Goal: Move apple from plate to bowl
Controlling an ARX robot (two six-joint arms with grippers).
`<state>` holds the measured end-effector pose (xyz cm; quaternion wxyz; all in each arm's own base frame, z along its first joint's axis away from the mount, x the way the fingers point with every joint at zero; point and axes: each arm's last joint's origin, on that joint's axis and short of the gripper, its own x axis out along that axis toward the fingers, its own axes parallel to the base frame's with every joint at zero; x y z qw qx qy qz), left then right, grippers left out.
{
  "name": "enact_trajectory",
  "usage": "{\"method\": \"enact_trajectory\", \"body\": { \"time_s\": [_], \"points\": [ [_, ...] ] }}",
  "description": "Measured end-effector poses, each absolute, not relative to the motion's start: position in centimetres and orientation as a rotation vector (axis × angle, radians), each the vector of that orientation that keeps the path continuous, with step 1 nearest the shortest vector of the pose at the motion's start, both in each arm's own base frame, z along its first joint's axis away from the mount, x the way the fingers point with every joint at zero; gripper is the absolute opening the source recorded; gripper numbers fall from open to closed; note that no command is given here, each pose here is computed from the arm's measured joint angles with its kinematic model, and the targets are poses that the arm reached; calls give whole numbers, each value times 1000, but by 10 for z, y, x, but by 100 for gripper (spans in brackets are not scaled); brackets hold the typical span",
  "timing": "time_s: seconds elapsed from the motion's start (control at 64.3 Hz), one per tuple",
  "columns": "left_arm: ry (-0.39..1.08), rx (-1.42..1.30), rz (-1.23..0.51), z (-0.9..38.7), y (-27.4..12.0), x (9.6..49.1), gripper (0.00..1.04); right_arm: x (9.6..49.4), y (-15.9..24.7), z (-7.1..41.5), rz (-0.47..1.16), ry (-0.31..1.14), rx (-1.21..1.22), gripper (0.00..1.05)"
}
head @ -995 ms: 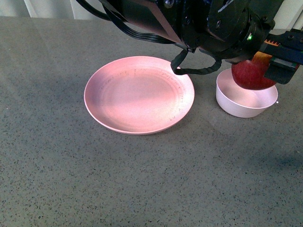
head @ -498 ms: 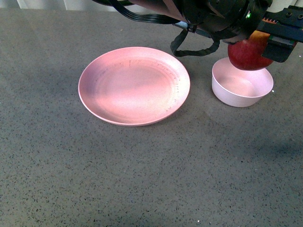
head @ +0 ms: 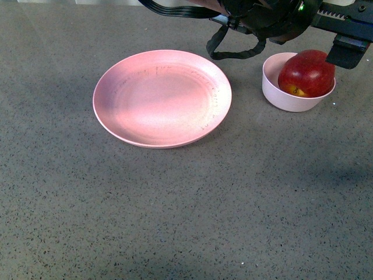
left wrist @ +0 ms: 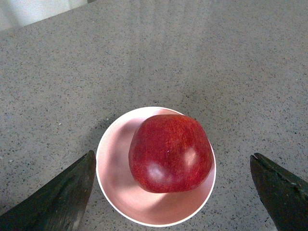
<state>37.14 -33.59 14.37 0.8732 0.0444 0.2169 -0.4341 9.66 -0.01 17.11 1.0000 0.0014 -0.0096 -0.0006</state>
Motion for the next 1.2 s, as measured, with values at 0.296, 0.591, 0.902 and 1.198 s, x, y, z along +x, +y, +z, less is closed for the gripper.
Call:
{"method": "enact_trajectory", "body": {
  "time_s": [0.296,0.591,0.902,1.198],
  "points": [
    [484,30,-738,140,-297,393,96,97,0,171,-1,-19,3,96],
    [438,-81,-544,173,-203,406,96,97,0,171,-1,-19,3,96],
    [53,-35,-74,185,-131,356,71,97,0,171,2,-19,3,96],
    [8,-14,-3,176,-60,274,17,97,0,171,0,-19,3,96]
  ]
}}
